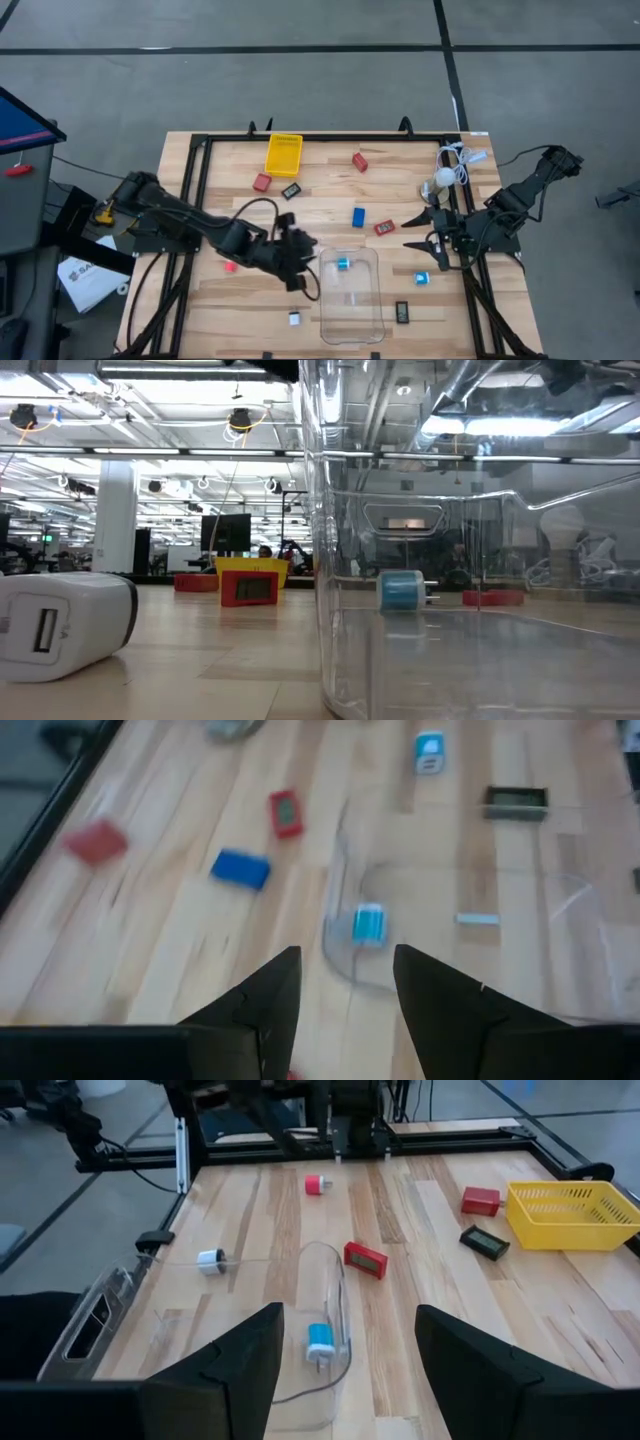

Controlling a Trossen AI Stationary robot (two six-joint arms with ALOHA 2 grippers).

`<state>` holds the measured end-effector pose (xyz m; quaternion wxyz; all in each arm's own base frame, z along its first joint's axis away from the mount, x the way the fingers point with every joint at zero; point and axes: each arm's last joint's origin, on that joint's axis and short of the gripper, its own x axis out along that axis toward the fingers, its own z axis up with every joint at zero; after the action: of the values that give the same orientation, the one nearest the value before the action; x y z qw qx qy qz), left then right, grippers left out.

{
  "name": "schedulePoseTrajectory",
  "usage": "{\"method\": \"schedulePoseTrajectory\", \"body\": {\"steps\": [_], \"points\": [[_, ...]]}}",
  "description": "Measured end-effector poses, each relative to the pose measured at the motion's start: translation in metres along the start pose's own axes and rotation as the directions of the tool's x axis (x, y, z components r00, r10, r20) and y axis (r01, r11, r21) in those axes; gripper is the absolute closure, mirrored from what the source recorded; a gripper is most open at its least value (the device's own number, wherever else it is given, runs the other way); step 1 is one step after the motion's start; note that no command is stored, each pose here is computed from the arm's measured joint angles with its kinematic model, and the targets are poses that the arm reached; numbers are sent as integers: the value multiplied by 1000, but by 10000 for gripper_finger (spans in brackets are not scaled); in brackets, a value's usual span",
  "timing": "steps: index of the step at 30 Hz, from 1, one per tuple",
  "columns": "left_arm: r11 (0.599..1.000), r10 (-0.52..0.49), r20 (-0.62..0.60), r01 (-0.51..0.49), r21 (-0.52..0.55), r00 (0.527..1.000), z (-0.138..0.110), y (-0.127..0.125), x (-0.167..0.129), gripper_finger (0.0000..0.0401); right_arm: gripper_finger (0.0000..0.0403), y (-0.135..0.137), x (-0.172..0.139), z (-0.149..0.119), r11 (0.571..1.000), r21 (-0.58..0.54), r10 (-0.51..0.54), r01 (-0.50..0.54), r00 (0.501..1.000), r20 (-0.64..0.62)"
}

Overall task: Pick & Place Office items
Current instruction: Put the white power adapter into the clear bin

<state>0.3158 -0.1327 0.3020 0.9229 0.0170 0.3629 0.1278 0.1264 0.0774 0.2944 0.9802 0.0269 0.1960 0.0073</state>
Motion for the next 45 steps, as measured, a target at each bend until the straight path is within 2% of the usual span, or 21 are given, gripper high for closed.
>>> {"method": "schedulePoseTrajectory", "body": {"steps": [2, 7, 11, 17, 20, 26, 28, 30, 32, 35, 38, 40, 42, 44, 45], "points": [[999, -2, -32, 0, -43, 999, -8, -1, -5, 244, 181, 0, 0, 0, 1000, 0, -1, 1, 1000, 0], [986, -70, -212, 35, -164, 975, -37, -8, -4, 239, 181, 0, 0, 1, 1000, 5, 0, 0, 1000, 8], [973, -105, -277, 42, -226, 955, -55, -18, -3, 234, 181, 2, 2, 1, 1000, 6, 0, 0, 1000, 9], [946, -212, -268, 129, -296, 940, -66, -44, -11, 233, 181, 6, 8, 1, 1000, 3, 0, 0, 1000, 6], [937, -264, -244, 188, -295, 933, -72, -62, -10, 232, 182, 7, 11, 0, 1000, -6, -3, 3, 1000, -5], [955, -281, -318, 230, -190, 905, -100, -98, 15, 232, 181, 10, 13, 3, 1000, -11, 5, -5, 1000, 19], [959, -282, -339, 272, -75, 898, -112, -110, 23, 232, 181, 10, 13, 5, 1000, -10, 12, -11, 999, 35], [939, -285, -343, 333, 89, 895, -119, -123, 27, 232, 181, 11, 13, 6, 1000, -11, 16, -16, 999, 45], [894, -286, -329, 374, 248, 900, -120, -130, 23, 232, 181, 11, 13, 6, 1000, -10, 19, -18, 999, 46], [829, -239, -261, 336, 446, 935, -117, -135, 16, 232, 181, 11, 13, 6, 1000, -6, 19, -19, 999, 48], [718, -187, -158, 245, 652, 970, -107, -137, 10, 232, 181, 11, 12, 7, 1000, -1, 22, -22, 998, 53], [597, -165, -112, 189, 780, 980, -103, -137, 8, 232, 181, 12, 12, 8, 1000, 2, 28, -28, 998, 61], [450, -161, -108, 170, 877, 981, -103, -138, 12, 227, 181, 13, 11, 8, 999, 2, 35, -35, 997, 65], [325, -153, -117, 161, 932, 981, -105, -138, 16, 219, 181, 14, 11, 7, 999, 3, 41, -41, 997, 66], [278, -150, -121, 159, 947, 981, -105, -137, 18, 214, 181, 15, 10, 7, 999, 7, 45, -46, 997, 66]]}}
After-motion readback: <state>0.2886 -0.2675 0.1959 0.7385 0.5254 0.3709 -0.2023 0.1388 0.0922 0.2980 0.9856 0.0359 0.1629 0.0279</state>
